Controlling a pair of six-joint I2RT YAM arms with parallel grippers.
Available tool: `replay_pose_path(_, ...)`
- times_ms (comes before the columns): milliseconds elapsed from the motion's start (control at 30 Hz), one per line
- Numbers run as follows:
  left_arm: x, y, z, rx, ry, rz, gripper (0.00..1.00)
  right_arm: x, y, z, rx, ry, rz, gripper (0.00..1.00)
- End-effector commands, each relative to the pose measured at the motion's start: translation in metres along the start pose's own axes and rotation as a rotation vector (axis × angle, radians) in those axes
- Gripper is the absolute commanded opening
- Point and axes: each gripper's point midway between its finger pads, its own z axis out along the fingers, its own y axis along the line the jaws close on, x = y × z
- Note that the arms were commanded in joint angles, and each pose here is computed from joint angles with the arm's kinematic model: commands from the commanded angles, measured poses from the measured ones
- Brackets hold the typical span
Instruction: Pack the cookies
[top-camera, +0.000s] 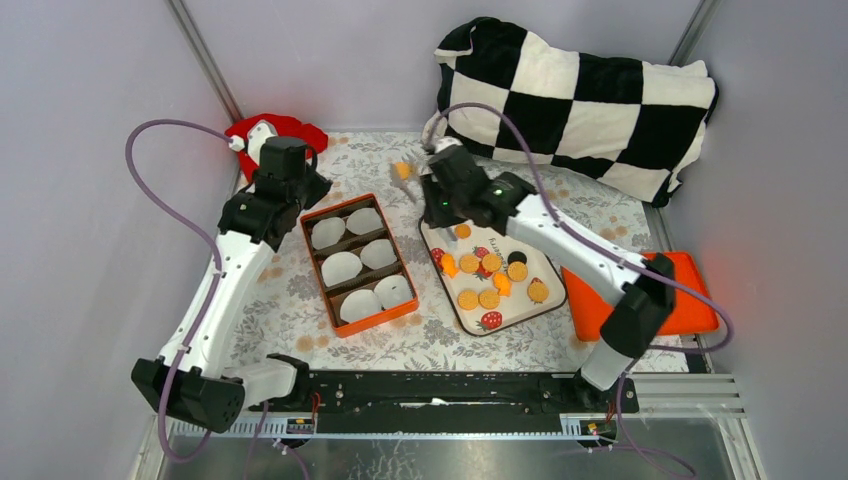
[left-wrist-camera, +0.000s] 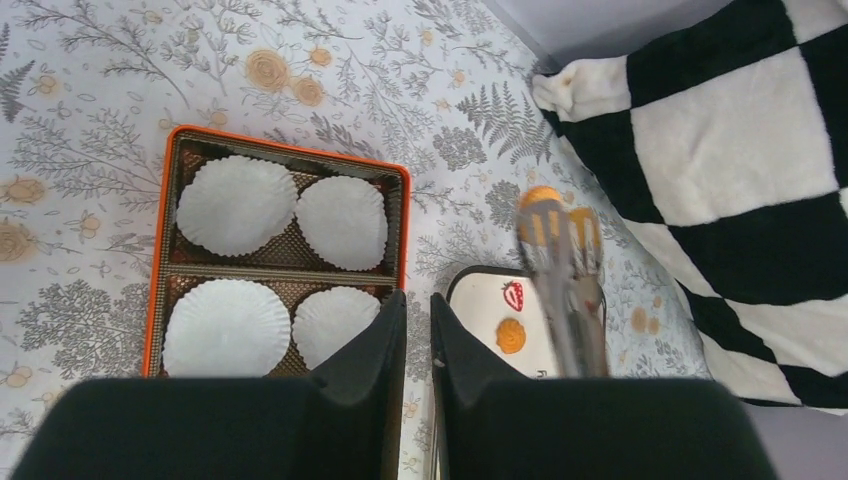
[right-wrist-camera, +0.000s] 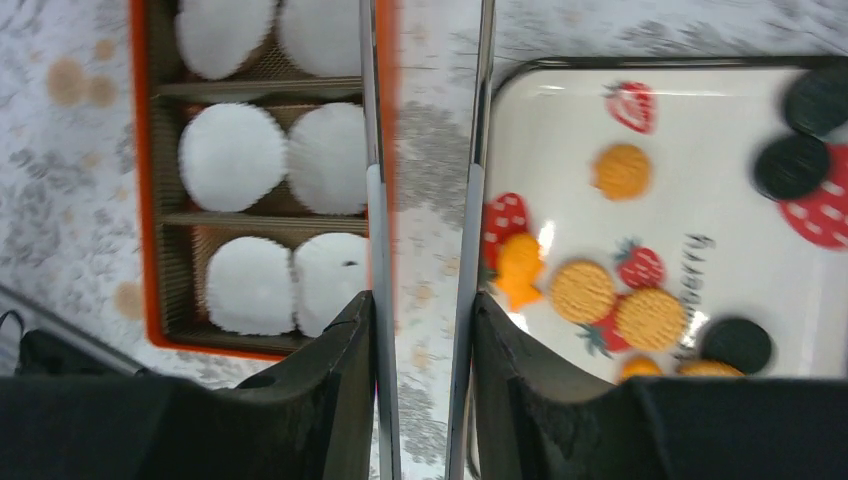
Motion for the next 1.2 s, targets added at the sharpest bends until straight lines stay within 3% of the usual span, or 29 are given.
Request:
replay_pose_path(0,0.004,0.015,0.000,-0.039,0.016,0.030,0.18,0.004,0.064,0.016,-0.111,0.036,-0.112,0.02)
replay_pose_path(133,0.004,0.023,-0.003,-0.049,0.007,0.047,0.19,0.016,0.086,0.039,-0.122,0.085,-0.156,0.02)
replay_pose_path(467,0.005,0.029,0.001,-0.055,0.011,0.061,0.19,0.035,0.089,0.076,-0.099,0.142,-0.175,0.04)
replay_pose_path(567,0.006,0.031,0.002,-0.060,0.013,0.067,0.19,0.031,0.090,0.077,-0.100,0.125,-0.172,0.13)
replay_pose_path(700,0.005,0.032,0.004,-0.058,0.012,0.079,0.19,0.029,0.091,0.075,-0.111,0.112,-0.175,0.41)
replay_pose_path(767,0.006,0.031,0.005,-0.052,0.017,0.083,0.19,0.029,0.091,0.074,-0.113,0.106,-0.175,0.48)
replay_pose_path(967,0.012,0.027,0.008,-0.024,0.038,0.092,0.20,0.028,0.090,0.069,-0.116,0.097,-0.174,0.49)
replay_pose_path(1167,0.011,0.024,0.006,-0.004,0.036,0.089,0.20,0.012,0.089,0.032,-0.141,0.009,-0.145,0.43)
